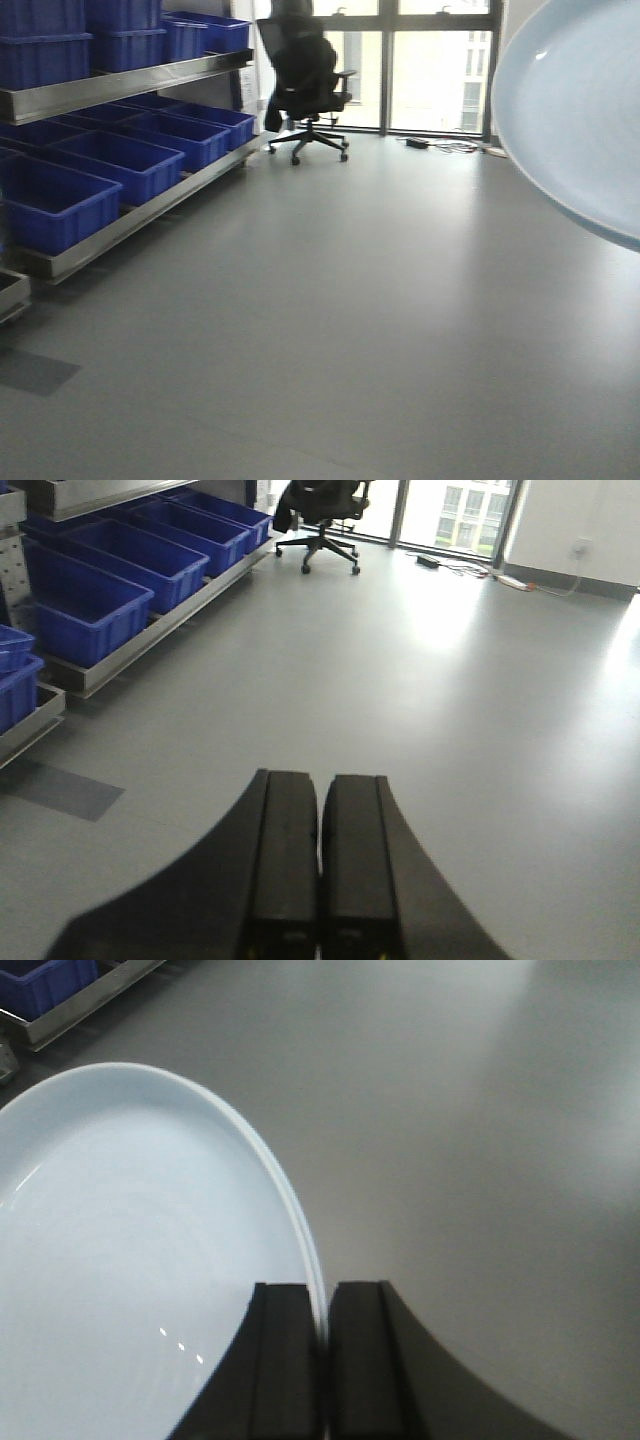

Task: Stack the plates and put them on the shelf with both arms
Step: 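Carry the plate stack in the right gripper up to the blue-bin shelf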

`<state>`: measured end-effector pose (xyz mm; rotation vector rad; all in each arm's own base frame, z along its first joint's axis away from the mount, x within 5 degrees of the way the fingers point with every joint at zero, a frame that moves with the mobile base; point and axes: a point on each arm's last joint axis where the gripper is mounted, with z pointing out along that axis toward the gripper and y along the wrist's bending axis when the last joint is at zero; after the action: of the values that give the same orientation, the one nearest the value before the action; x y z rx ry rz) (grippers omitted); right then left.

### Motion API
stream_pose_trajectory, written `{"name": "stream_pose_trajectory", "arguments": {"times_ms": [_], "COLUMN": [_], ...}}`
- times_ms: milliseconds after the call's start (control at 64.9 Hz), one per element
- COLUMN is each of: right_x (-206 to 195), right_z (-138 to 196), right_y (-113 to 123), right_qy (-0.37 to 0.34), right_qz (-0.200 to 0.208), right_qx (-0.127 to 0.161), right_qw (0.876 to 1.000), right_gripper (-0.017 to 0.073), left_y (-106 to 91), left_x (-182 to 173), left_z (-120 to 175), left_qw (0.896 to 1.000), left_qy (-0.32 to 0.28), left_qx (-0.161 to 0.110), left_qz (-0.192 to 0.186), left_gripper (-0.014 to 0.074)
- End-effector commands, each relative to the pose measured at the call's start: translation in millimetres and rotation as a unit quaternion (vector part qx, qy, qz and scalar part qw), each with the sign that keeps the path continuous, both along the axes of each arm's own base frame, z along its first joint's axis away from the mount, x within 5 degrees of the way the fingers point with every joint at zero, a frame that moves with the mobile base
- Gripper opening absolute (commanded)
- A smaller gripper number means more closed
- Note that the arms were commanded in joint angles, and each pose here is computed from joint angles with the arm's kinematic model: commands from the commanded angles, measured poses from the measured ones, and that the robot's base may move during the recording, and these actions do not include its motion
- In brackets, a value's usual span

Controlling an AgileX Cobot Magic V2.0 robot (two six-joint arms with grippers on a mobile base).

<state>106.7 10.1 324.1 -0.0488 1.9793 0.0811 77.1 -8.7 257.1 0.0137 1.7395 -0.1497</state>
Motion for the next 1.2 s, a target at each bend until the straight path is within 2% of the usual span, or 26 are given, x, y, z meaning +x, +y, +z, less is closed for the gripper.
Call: {"name": "stream_pose_trajectory", "arguments": {"times_ms": [0,1187], "right_x": [2.4,2.4], "right_z": [17.9,18.0], "right_y": [0.1,0.1], "right_qy": [-0.061,-0.061], "right_qz": [0.001,0.001], "right_qx": [0.003,0.004], "right_qw": [0.998,0.998], "right_gripper": [0.0050,0.0050], "left_y": [0.6,0.6], "left_x": [2.1,2.1], "left_z": [16.8,16.8], "left_qw": [0.999,0.999], "left_qy": [-0.049,-0.049], "left_qx": [-0.010,-0.010], "left_qz": [0.005,0.005], "left_gripper": [0.0099,0.0099]}}
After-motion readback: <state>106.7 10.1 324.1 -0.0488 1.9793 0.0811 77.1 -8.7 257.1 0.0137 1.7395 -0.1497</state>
